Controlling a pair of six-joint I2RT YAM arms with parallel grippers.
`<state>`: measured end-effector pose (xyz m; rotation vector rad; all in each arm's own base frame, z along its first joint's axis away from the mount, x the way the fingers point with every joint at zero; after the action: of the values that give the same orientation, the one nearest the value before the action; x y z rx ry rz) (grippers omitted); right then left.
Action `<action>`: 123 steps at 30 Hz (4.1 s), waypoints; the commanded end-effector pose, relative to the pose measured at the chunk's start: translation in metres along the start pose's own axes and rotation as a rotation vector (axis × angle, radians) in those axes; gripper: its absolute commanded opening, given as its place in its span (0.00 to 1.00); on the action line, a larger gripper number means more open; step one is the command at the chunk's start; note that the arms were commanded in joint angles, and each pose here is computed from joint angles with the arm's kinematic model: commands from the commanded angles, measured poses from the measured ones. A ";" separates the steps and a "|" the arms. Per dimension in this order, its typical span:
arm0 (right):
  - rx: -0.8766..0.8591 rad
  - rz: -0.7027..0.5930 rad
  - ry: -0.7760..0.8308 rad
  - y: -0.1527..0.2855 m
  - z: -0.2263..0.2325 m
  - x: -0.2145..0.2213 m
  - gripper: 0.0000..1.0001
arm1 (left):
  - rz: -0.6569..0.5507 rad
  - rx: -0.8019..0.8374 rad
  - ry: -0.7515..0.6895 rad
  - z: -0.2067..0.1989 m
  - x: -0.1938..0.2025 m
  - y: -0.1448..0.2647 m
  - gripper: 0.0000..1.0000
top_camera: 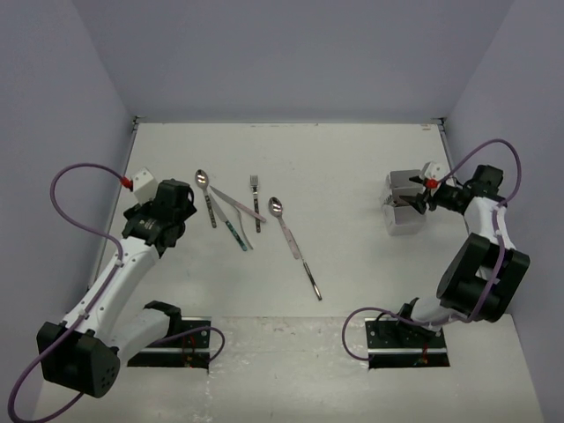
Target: Sort the eating utensils into containers
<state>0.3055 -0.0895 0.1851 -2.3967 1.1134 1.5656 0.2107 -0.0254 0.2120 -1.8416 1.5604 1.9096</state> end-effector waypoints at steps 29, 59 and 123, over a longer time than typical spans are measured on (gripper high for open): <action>0.232 -0.195 -0.405 -0.083 -0.073 -0.270 0.99 | -0.022 0.118 0.001 -0.012 -0.042 0.037 1.00; -0.016 0.892 -0.710 -0.149 0.242 -0.149 0.99 | 0.101 0.234 -0.075 -0.003 -0.001 0.025 1.00; 0.160 -0.259 0.149 -0.011 -0.053 -0.202 0.00 | 0.063 0.227 -0.023 -0.011 -0.015 0.028 1.00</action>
<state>0.3133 0.0074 0.3761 -2.3667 0.9592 1.1758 0.1967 -0.0385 0.2317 -1.6394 1.8077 1.7266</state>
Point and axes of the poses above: each gripper's point midway between its finger pads, its own y axis back along the fingers, its own z axis along the line the jaws close on, x = y × z, the point moved 9 cm from there along y, back along the fingers, and after that the axes turned 9 degrees about y, right-handed, at the moved point
